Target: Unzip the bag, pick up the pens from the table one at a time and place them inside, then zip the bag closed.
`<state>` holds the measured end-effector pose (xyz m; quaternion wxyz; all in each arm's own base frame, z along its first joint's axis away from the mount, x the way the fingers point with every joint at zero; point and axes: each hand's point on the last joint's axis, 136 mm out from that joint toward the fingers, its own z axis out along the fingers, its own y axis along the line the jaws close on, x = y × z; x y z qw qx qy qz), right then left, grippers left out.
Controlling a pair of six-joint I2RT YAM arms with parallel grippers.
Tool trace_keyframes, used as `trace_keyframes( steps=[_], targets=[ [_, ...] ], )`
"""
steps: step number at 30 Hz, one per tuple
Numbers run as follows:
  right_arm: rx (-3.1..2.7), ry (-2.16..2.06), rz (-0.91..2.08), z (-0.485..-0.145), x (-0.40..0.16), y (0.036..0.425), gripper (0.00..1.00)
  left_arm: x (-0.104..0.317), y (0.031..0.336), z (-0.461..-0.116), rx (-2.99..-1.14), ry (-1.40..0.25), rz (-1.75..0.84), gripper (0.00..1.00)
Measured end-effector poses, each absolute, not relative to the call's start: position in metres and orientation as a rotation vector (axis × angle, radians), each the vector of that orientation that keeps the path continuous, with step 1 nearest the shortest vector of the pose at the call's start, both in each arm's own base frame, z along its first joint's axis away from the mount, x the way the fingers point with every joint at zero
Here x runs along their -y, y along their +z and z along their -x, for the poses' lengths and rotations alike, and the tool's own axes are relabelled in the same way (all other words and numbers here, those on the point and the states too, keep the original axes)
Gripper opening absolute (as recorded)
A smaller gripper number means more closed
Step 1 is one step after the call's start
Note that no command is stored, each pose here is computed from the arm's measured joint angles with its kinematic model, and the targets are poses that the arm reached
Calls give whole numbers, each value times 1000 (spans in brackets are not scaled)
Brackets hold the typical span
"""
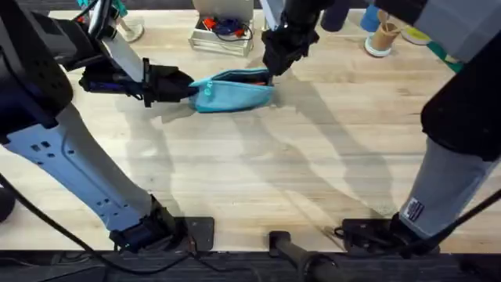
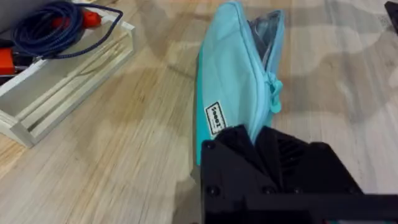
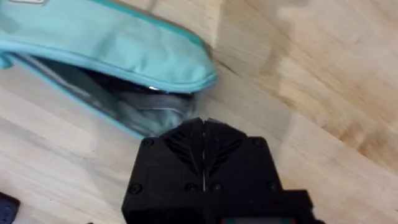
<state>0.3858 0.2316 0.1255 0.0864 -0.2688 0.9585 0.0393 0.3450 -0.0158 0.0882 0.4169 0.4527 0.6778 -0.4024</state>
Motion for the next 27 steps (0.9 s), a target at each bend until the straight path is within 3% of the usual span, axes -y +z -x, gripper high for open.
trace_keyframes(
  steps=[17,23,24,27],
  targets=[
    [-2878,100,787,-389,-216,126,30,16,88,-345,-1702,-1010,-1136,42],
    [-2883,93,743,-386,-215,154,48,16,88,-345,-1702,-1010,-1136,42],
    [-2875,94,730,-387,-216,161,103,16,88,-345,-1702,-1010,-1136,42],
    [-2864,86,659,-388,-217,179,527,16,88,-345,-1702,-1010,-1136,42]
  ],
)
